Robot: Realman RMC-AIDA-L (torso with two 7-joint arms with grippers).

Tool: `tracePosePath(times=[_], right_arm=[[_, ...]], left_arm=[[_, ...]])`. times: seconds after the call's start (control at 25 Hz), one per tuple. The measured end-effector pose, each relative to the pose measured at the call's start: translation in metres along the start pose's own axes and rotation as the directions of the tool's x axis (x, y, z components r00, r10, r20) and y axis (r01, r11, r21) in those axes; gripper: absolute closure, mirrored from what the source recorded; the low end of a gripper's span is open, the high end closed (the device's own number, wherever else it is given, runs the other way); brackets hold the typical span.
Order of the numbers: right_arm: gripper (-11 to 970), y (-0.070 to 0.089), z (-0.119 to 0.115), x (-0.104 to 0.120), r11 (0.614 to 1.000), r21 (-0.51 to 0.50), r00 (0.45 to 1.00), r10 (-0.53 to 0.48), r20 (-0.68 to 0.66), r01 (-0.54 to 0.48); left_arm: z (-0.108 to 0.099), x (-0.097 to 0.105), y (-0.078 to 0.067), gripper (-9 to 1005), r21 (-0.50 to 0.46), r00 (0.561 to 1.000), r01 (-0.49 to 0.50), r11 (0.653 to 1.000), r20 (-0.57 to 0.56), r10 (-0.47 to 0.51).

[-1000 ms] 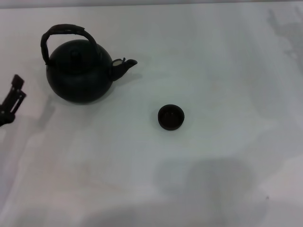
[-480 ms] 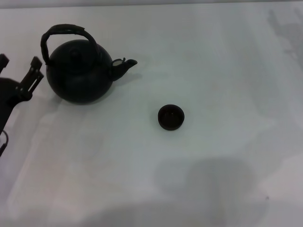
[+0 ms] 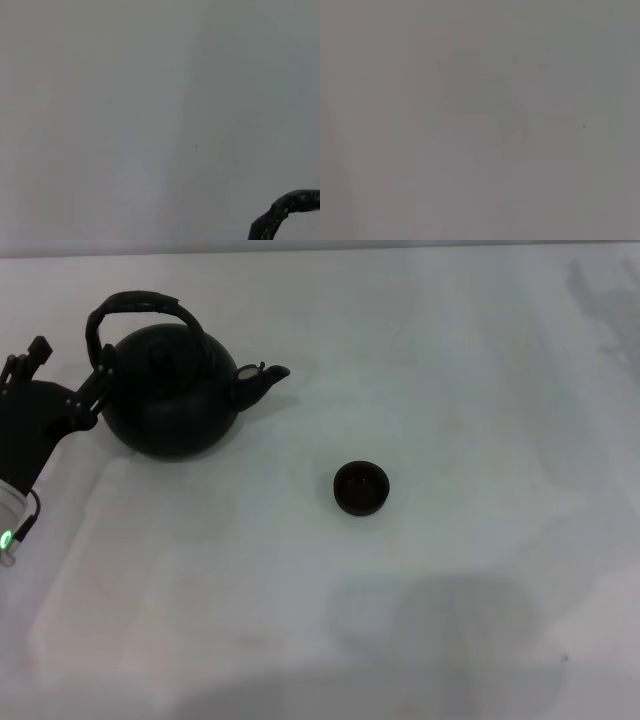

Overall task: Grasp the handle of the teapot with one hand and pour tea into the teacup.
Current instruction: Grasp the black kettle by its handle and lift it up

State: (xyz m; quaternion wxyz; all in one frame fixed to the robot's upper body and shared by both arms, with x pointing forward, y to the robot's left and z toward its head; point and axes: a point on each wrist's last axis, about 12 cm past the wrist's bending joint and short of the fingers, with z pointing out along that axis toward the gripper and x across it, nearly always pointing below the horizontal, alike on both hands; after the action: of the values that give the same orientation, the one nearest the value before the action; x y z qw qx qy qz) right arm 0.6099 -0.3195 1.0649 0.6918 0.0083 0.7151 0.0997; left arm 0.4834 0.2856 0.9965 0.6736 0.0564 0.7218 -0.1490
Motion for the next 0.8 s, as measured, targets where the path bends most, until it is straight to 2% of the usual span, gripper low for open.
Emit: tracePosePath(times=[0.32,0.68,0.8], right_arm=[[118,0.000,0.002,-0.002,1.000,-0.004,1.000,0.000,0.002,0.000],[118,0.001,0.003,-0.003,1.000,-0.008,1.000,0.002,0.004,-0.002],[118,0.001,0.003,-0.003,1.000,-0.009,1.000,0.006,0.004,-0.006]], left_arm=[[0.012,-0.005,0.002,155,0.021,0.999,-0.036,0.999,-0.001,0.036],[0.015,-0.002,-0.002,232,0.026,0.991,-0.133,0.991,-0.026,0.134],[0.017,-0.002,-0.002,341,0.029,0.989,-0.146,0.989,-0.034,0.147]])
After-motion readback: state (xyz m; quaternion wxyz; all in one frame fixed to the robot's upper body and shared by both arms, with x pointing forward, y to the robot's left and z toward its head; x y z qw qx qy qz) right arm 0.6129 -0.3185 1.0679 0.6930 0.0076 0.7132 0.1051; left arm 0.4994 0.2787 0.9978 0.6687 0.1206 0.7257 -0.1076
